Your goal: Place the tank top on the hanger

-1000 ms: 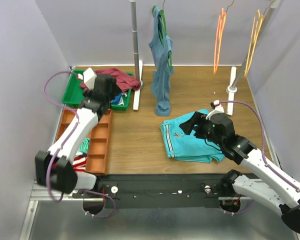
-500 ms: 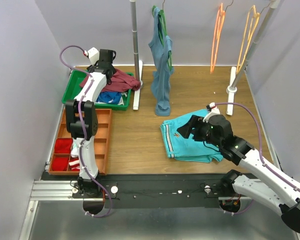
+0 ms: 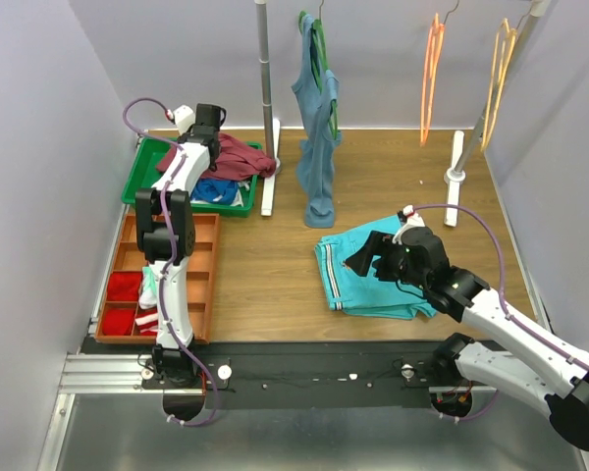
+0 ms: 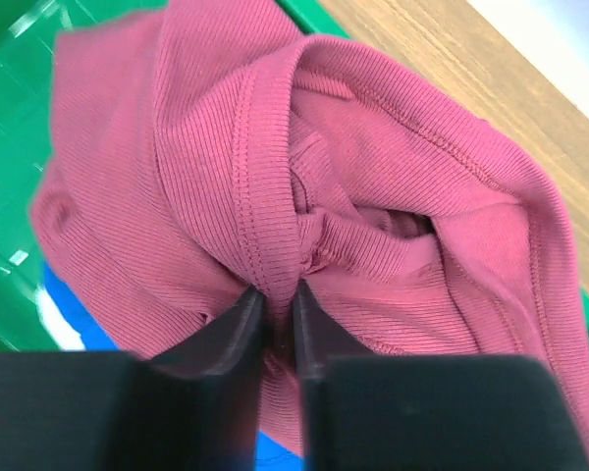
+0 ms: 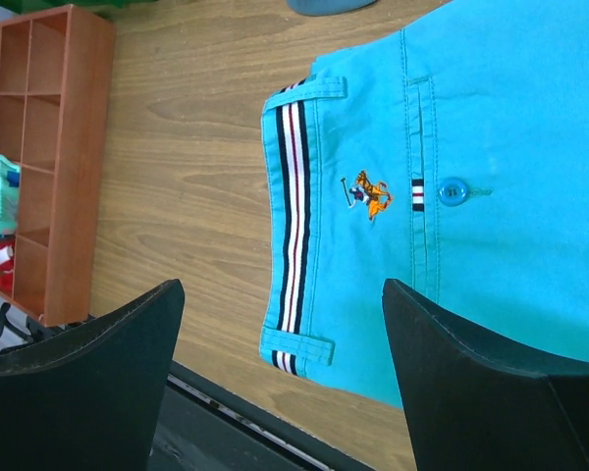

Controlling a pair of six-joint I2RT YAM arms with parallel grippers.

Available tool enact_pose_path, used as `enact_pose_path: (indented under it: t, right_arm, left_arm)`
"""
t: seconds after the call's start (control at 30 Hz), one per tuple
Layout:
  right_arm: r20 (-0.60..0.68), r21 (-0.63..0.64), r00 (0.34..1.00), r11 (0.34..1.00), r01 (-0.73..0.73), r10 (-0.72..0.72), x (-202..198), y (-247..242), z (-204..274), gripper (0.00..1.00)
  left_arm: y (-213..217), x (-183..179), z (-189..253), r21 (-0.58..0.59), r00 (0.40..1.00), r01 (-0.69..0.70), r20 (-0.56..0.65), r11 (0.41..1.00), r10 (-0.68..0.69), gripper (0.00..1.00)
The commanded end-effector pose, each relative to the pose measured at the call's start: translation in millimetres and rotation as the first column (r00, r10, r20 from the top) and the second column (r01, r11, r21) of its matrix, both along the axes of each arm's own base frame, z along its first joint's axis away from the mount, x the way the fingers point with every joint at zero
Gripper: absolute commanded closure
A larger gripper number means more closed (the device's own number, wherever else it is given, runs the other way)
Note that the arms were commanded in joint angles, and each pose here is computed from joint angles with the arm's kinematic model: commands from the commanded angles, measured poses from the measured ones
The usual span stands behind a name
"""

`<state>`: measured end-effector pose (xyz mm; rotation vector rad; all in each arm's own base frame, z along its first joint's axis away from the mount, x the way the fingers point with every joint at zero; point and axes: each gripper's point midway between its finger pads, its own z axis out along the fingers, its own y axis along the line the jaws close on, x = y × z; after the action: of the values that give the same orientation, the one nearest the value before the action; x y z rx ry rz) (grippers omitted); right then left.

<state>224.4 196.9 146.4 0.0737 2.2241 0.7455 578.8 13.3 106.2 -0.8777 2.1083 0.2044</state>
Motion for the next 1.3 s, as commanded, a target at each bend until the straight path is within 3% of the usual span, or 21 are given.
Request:
enact_pose_path:
  t: [0.0, 0.03, 0.13, 0.43, 0.77, 0.93, 0.97, 1.03, 1.07, 1.2, 1.23, 1.27]
  right_arm:
    - [0.030, 0.001, 0.999, 1.000, -0.015, 0.015, 1.6, 0.5, 6.2, 0.11]
    - [0.028, -0.001, 1.000, 1.000, -0.013, 0.013, 2.0, 0.2, 6.1, 0.11]
    - [0.031, -0.003, 0.999, 1.000, -0.008, 0.008, 2.6, -0.5, 8.0, 0.11]
    - [0.059, -0.008, 0.998, 1.000, 0.010, -0.009, 9.2, -1.7, 21.9, 0.11]
    - [0.085, 0.000, 0.996, 1.000, 0.005, -0.005, 15.4, 2.5, 39.2, 0.11]
    - [0.107, 0.010, 0.994, 1.000, 0.004, -0.005, 16.9, 3.1, 52.8, 0.11]
    - [0.109, 0.013, 0.994, 1.000, 0.003, -0.004, 16.7, 3.3, 54.8, 0.11]
    - [0.120, 0.018, 0.993, 1.000, -0.004, 0.001, 15.5, 3.2, 62.6, 0.11]
    - [0.128, 0.021, 0.992, 1.000, -0.004, 0.001, 15.6, 2.6, 66.5, 0.11]
    - [0.142, 0.025, 0.990, 1.000, 0.004, -0.007, 12.0, -2.2, 79.7, 0.11]
    - [0.144, 0.030, 0.990, 1.000, 0.002, -0.006, 10.3, -2.2, 81.3, 0.11]
    - [0.149, 0.041, 0.989, 0.999, 0.004, -0.010, 8.6, -3.4, 84.0, 0.11]
  left_arm:
    - [16.5, 3.3, 72.0, 0.081, 0.993, -0.013, 0.115, 0.997, 0.004, 0.85]
    - [16.6, 5.2, 87.7, 0.089, 0.990, -0.005, 0.143, 0.996, -0.007, 0.92]
    - [21.6, 0.2, 134.7, 0.129, 0.979, -0.005, 0.202, 0.992, -0.022, 1.00]
    - [18.1, -29.4, 246.5, 0.151, 0.916, 0.042, 0.388, 0.988, -0.098, 1.00]
    - [-21.7, -98.0, 377.6, 0.099, 0.729, 0.245, 0.637, 0.965, -0.250, 1.00]
    - [-60.8, -144.7, 402.4, 0.084, 0.659, 0.354, 0.685, 0.931, -0.312, 1.00]
    - [-75.5, -166.8, 416.5, 0.092, 0.621, 0.388, 0.709, 0.917, -0.334, 1.00]
    - [-86.8, -185.7, 411.3, 0.082, 0.615, 0.428, 0.703, 0.900, -0.357, 1.00]
    - [-90.4, -211.4, 425.1, 0.082, 0.573, 0.455, 0.735, 0.886, -0.362, 1.00]
    - [-123.4, -265.9, 410.8, 0.039, 0.507, 0.581, 0.764, 0.813, -0.399, 1.00]
    - [-141.1, -268.9, 378.9, -0.004, 0.528, 0.626, 0.738, 0.780, -0.420, 1.00]
    - [-141.2, -287.8, 376.5, -0.019, 0.508, 0.646, 0.757, 0.763, -0.411, 1.00]
